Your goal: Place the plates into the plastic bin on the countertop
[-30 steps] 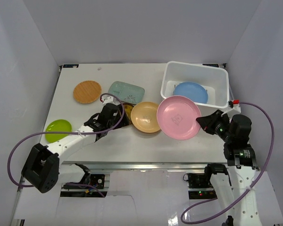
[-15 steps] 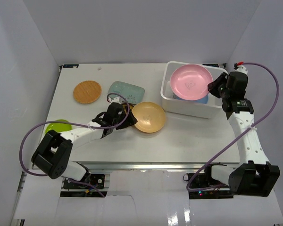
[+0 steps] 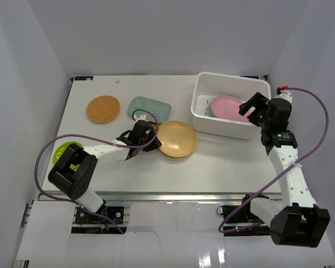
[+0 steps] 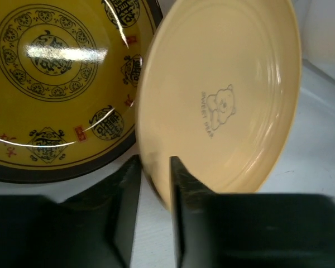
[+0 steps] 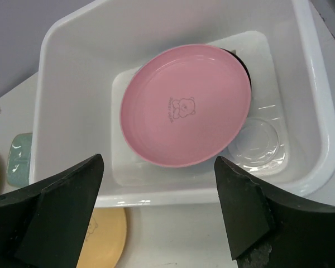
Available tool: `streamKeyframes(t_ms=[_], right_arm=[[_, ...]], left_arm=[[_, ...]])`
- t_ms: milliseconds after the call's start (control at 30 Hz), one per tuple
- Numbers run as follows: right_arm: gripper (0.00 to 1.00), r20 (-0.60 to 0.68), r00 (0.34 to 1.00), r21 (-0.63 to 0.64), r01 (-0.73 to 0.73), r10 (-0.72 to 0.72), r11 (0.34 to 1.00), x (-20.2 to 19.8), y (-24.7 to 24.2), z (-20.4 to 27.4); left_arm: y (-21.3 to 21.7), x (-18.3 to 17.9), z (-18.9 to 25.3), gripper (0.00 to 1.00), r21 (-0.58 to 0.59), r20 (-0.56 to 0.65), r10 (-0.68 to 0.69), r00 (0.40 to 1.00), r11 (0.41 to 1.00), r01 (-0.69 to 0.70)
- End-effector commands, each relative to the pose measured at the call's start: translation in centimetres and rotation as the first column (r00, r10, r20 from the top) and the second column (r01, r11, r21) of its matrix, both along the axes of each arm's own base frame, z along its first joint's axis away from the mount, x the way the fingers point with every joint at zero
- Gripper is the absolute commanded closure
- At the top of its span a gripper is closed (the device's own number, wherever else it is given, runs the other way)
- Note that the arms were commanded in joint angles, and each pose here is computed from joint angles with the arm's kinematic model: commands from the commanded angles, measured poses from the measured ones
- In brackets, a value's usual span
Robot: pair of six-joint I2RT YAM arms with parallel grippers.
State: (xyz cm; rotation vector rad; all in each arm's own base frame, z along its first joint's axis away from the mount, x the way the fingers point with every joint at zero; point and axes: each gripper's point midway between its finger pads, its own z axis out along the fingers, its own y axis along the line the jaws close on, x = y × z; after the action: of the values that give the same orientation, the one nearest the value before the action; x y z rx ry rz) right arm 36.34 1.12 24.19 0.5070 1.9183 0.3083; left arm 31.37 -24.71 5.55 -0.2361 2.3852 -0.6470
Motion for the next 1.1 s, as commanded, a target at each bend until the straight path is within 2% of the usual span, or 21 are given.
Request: streamKeyframes(t_ms=[0,33,133,300,400,433,533,567,633,700,733,833,867,900,1067], right_arm=[[0.14,0.115,0.993,0.023,-0.043,0.04,0.999,-0.9,0.9,2.5],[0.14,0.131,0.991,0.022,-0.042,0.039,0.999,-1.4,0.9,2.9],[0.14,0.126,0.991,0.019,-0.046,0.043,0.999,-2.0,0.9,2.6],[0.14,0.153,0.983,0.041,-0.106,0.099,0.993,-2.5,2.1,3.4],[0.14,0.155,0.982,0.045,-0.115,0.107,0.992,-2.9,2.2,3.2],[0.14,0.161,0.981,0.044,-0.115,0.107,0.992,-3.2,2.3,3.3],[0.13,0.166,0.98,0.045,-0.121,0.112,0.992,-3.9,2.4,2.9],[0.13,0.167,0.98,0.042,-0.116,0.107,0.992,-4.1,2.3,2.9],[0.14,0.173,0.98,0.031,-0.107,0.101,0.994,-4.9,2.1,2.7],[0.21,0.189,0.978,0.019,-0.098,0.092,0.995,-5.6,1.9,3.2],[0.33,0.195,0.977,0.017,-0.092,0.087,0.996,-5.9,1.8,3.4],[0.53,0.238,0.969,0.021,-0.074,0.067,0.997,-7.4,1.6,4.8],[0.63,0.254,0.965,0.023,-0.067,0.059,0.997,-7.7,1.5,5.2],[0.66,0.285,0.957,0.028,-0.072,0.061,0.997,-8.4,1.6,6.0],[0.66,0.315,0.942,0.051,-0.137,0.115,0.989,-9.7,2.9,6.9]], left_arm=[[-0.7,0.9,1.6,0.68,-0.026,0.051,0.002,0.999,1.0,-0.001],[-0.8,0.9,1.7,0.83,-0.024,0.053,-0.008,0.999,1.0,0.009],[-0.7,0.6,3.0,1.0,-0.027,0.071,-0.017,0.997,0.999,0.019],[1.2,-0.8,5.1,1.0,0.025,0.072,-0.007,0.997,1.0,0.005],[3.8,-0.8,9.1,1.0,0.057,0.177,0.066,0.982,0.995,-0.077],[5.0,-0.3,12.5,1.0,0.04,0.264,0.116,0.957,0.991,-0.131],[6.5,-0.3,17.6,1.0,0.003,0.379,0.162,0.911,0.984,-0.176],[6.4,-0.2,21.2,1.0,-0.057,0.434,0.177,0.884,0.984,-0.169],[5.1,-0.1,24.4,1.0,-0.111,0.47,0.15,0.87,0.988,-0.11],[2.7,1.2,27.7,1.0,-0.161,0.494,0.116,0.862,0.986,-0.041],[1.0,1.3,28.5,1.0,-0.181,0.494,0.07,0.866,0.983,0.024],[-2.8,4.4,29.3,1.0,-0.196,0.492,0.028,0.87,0.977,0.08],[-4.0,5.2,30.8,1.0,-0.21,0.51,0.023,0.86,0.973,0.099],[-5.5,7.0,28.4,1.0,-0.187,0.47,0.001,0.883,0.977,0.098],[-11.6,10.3,25.9,1.0,-0.177,0.43,-0.077,0.9,0.97,0.167]])
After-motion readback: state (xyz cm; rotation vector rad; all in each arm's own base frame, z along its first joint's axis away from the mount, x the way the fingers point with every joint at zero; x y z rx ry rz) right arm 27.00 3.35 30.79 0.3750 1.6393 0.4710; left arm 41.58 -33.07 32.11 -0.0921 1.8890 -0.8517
